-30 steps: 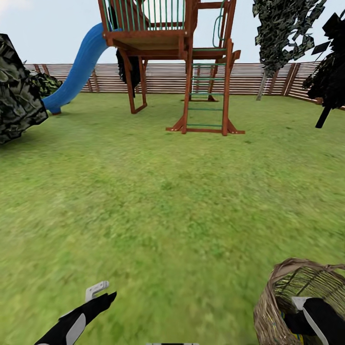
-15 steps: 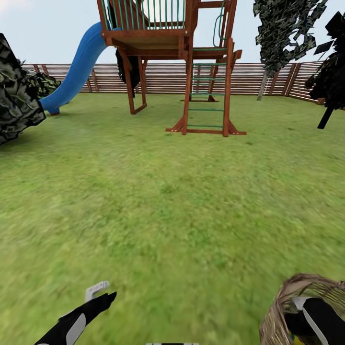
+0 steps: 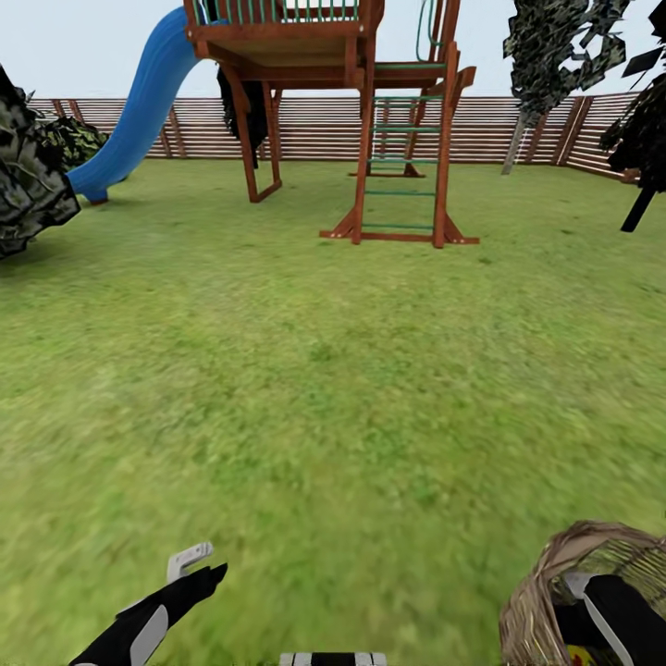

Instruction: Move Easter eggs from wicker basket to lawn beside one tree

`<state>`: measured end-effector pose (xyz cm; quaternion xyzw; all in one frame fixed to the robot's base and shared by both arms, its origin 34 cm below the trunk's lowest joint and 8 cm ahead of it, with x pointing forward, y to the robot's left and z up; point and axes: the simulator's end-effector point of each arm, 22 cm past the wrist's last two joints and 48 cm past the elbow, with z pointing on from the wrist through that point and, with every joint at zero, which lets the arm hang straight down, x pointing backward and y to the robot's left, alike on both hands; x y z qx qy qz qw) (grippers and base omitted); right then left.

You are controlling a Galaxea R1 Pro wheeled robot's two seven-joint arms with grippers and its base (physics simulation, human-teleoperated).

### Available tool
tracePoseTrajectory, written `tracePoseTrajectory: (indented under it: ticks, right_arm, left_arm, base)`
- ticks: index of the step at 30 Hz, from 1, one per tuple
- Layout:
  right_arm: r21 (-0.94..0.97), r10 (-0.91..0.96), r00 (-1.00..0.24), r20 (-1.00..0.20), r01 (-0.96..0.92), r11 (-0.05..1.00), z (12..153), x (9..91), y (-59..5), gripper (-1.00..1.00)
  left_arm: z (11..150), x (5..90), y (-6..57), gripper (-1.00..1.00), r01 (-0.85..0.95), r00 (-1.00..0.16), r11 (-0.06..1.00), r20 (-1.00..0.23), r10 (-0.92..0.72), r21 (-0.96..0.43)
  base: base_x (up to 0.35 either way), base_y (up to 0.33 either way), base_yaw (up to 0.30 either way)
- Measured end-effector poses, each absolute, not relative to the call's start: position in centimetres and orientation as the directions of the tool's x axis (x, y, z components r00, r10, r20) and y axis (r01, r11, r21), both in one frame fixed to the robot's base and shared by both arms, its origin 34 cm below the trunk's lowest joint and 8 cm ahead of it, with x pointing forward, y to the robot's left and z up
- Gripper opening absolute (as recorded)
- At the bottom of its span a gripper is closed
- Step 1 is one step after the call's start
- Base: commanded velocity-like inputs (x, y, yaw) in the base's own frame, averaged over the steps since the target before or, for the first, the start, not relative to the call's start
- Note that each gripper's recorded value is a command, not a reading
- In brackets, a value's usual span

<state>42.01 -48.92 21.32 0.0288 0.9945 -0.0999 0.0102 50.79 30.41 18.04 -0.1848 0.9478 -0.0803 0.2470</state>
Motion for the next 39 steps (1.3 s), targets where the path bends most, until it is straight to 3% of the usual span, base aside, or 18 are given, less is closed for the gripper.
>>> tracePoseTrajectory:
  ticks: [39]
  right_arm:
    - [-0.195,0.052,-0.993,0.103,0.031,0.980,16.5,38.0,-48.3,1.00]
  left_arm:
    - [13.2,48.1,31.4,1.00,-0.343,-0.839,0.918,-0.374,-0.394,-0.198]
  base:
    - [0.000,0.000,0.000]
